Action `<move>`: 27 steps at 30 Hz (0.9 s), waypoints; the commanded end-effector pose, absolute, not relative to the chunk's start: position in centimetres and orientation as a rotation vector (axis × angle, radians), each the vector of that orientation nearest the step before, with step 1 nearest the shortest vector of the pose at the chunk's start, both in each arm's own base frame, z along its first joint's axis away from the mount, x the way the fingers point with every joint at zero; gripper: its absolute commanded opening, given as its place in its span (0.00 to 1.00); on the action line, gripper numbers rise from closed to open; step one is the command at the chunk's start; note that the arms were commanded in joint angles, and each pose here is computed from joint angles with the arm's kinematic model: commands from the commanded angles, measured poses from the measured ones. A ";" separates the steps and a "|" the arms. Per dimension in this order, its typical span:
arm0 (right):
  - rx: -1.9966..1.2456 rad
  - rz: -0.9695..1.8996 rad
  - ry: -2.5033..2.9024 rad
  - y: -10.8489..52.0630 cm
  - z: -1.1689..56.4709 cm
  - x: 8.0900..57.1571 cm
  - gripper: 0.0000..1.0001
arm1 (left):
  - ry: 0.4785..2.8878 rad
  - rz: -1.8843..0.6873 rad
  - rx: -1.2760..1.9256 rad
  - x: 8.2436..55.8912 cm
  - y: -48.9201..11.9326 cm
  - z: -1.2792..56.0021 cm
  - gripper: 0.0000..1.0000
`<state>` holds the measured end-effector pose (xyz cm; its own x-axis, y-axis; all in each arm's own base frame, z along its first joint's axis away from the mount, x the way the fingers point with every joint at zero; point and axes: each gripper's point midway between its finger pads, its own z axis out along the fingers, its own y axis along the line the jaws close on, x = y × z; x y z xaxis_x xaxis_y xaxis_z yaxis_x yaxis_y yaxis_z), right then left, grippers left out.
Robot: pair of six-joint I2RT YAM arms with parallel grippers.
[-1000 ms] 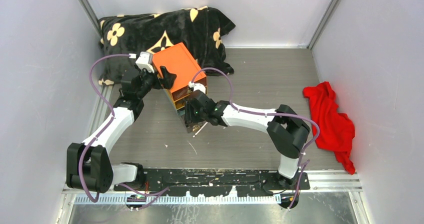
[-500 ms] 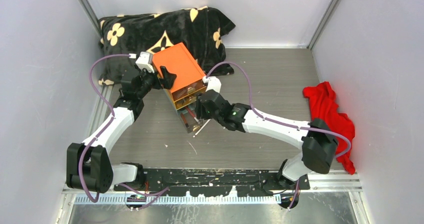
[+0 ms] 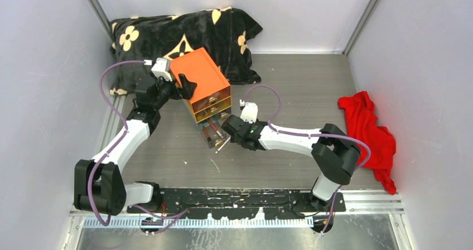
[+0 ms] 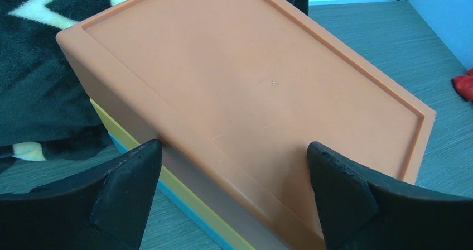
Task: Organize the makeup
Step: Pick up the makeup from the center of the board.
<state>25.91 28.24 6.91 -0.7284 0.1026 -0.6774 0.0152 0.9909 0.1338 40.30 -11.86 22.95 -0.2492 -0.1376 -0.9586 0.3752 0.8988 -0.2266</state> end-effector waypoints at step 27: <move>0.473 0.180 2.319 32.0 3.8 29.7 0.48 | 1.950 -0.521 0.238 37.7 -12.5 17.1 1.00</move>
